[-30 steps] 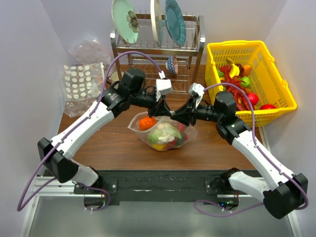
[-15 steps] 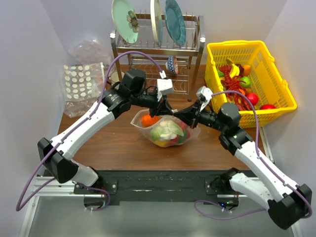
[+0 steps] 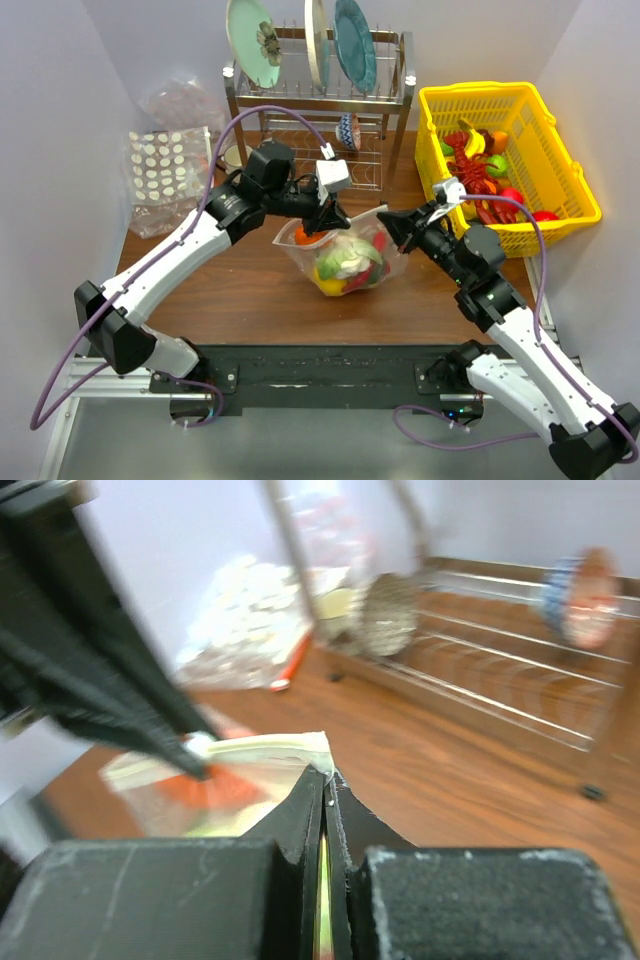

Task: Place the food in the zip-top bag and seal the zipper
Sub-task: Zip the zipper food storage bag at the center of the board, then adjust the zipper food storage bag at the center of the board.

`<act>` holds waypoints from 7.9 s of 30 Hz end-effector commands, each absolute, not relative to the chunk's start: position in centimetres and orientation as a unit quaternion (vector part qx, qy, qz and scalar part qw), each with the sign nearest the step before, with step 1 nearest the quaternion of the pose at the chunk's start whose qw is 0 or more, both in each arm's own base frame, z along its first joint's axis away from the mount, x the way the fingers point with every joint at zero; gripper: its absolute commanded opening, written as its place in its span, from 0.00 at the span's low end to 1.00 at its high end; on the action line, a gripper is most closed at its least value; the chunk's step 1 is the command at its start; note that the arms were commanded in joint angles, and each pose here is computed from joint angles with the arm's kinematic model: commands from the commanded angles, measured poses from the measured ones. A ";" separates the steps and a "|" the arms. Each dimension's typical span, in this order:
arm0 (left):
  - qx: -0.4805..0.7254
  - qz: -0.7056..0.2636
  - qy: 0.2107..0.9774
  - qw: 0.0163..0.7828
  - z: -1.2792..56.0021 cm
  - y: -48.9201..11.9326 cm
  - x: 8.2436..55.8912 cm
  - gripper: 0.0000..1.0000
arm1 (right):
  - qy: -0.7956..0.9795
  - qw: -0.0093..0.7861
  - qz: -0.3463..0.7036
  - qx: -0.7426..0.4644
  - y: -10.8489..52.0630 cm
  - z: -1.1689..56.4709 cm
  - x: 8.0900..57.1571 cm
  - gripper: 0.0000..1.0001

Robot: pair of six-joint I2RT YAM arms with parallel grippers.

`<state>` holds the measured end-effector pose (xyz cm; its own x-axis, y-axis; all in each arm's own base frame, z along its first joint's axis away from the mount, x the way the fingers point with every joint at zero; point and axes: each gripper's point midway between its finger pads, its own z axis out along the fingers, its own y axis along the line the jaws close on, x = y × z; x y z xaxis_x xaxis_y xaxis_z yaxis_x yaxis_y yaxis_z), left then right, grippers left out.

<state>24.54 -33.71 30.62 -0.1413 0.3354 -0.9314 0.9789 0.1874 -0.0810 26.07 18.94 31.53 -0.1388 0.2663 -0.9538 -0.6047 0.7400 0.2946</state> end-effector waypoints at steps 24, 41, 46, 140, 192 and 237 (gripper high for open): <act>0.447 -0.303 0.734 0.410 29.2 -29.6 25.9 0.00 | 0.709 0.692 -0.021 0.136 2.8 30.5 29.7 0.00; 0.419 -0.299 0.782 0.351 25.1 -30.3 26.9 0.00 | 0.694 0.602 0.298 -0.258 20.8 30.8 28.5 0.74; 0.444 -0.310 0.756 0.369 25.9 -30.4 26.3 0.00 | 0.656 0.586 0.317 -0.354 22.7 30.1 27.0 0.75; 0.406 -0.269 0.725 0.486 24.3 -20.7 21.0 0.60 | 0.587 0.455 0.385 -0.547 28.1 25.5 20.7 0.00; 0.375 -0.332 0.731 0.464 24.7 -24.4 23.9 0.00 | 0.636 0.490 0.402 -0.440 29.9 29.8 25.0 0.00; 0.530 -0.405 0.569 0.481 30.7 -28.4 20.3 0.60 | 0.605 0.435 0.423 -0.516 28.9 30.0 20.6 0.00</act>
<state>21.02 -26.97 28.21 -0.0735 0.2680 -0.9606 0.9788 0.2040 -0.0180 20.90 28.27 25.83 -0.1929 -0.3340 -0.9226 -0.9751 0.1698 0.1424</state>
